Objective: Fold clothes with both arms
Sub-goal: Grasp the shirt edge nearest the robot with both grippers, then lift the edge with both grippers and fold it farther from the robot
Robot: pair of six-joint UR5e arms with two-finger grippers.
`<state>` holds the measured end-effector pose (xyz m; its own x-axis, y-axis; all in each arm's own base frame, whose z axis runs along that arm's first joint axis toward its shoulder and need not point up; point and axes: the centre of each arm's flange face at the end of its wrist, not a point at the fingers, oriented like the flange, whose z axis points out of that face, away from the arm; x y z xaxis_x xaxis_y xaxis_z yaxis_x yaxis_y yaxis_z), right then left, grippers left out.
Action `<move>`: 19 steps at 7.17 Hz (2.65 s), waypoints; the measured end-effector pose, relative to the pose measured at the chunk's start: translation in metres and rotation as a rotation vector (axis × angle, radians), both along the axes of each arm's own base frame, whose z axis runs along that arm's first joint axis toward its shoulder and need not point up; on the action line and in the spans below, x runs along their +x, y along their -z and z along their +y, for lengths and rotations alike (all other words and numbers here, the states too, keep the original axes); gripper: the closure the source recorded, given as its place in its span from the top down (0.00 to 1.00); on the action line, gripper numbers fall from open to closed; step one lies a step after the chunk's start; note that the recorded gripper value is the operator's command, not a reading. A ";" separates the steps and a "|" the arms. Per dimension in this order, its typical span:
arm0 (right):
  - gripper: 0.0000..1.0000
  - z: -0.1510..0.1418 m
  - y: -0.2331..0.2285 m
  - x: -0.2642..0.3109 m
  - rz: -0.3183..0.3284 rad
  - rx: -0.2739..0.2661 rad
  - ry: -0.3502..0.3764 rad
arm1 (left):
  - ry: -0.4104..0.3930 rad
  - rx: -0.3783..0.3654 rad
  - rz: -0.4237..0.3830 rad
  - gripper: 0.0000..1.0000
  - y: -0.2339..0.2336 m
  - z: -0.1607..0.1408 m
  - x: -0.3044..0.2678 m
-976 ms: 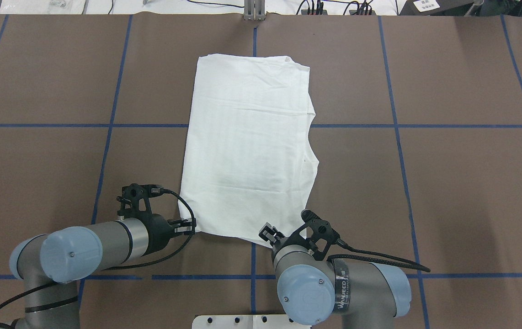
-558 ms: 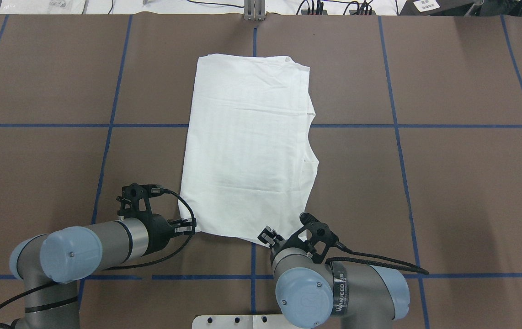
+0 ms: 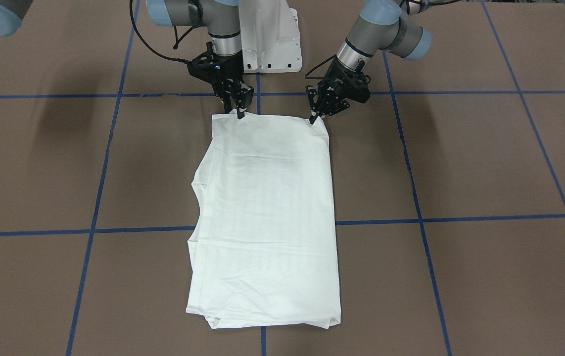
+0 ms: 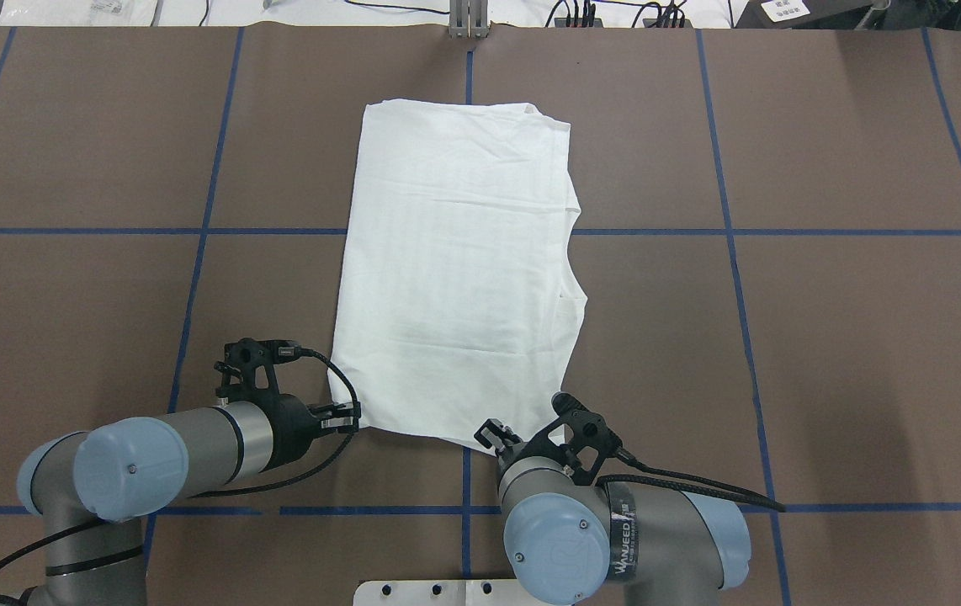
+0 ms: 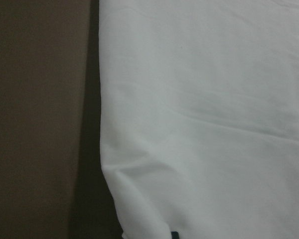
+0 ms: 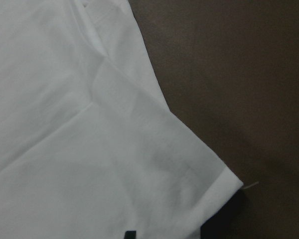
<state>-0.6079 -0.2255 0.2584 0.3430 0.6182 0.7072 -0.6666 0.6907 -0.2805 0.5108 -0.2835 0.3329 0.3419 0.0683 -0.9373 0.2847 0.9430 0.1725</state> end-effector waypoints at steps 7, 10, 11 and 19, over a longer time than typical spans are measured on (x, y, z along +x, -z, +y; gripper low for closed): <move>0.00 -0.003 0.007 -0.007 -0.027 -0.020 -0.035 | 0.000 0.000 0.000 0.00 0.000 0.000 0.000; 0.00 -0.017 0.018 -0.012 -0.033 -0.022 -0.057 | 0.001 0.000 0.000 0.00 0.000 -0.001 -0.001; 0.00 -0.022 0.019 -0.008 -0.034 -0.020 -0.060 | 0.001 0.000 0.001 0.00 0.000 0.000 -0.001; 0.00 0.047 0.103 0.150 -0.027 -0.032 0.033 | -0.063 -0.057 0.101 0.00 0.144 0.061 -0.100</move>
<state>-0.4578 -0.1788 0.1553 0.3444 0.6293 0.6967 -0.6358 0.7024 -0.3202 0.4104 -0.2221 0.1888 0.2424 0.0324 -0.9696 0.2375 0.9670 0.0917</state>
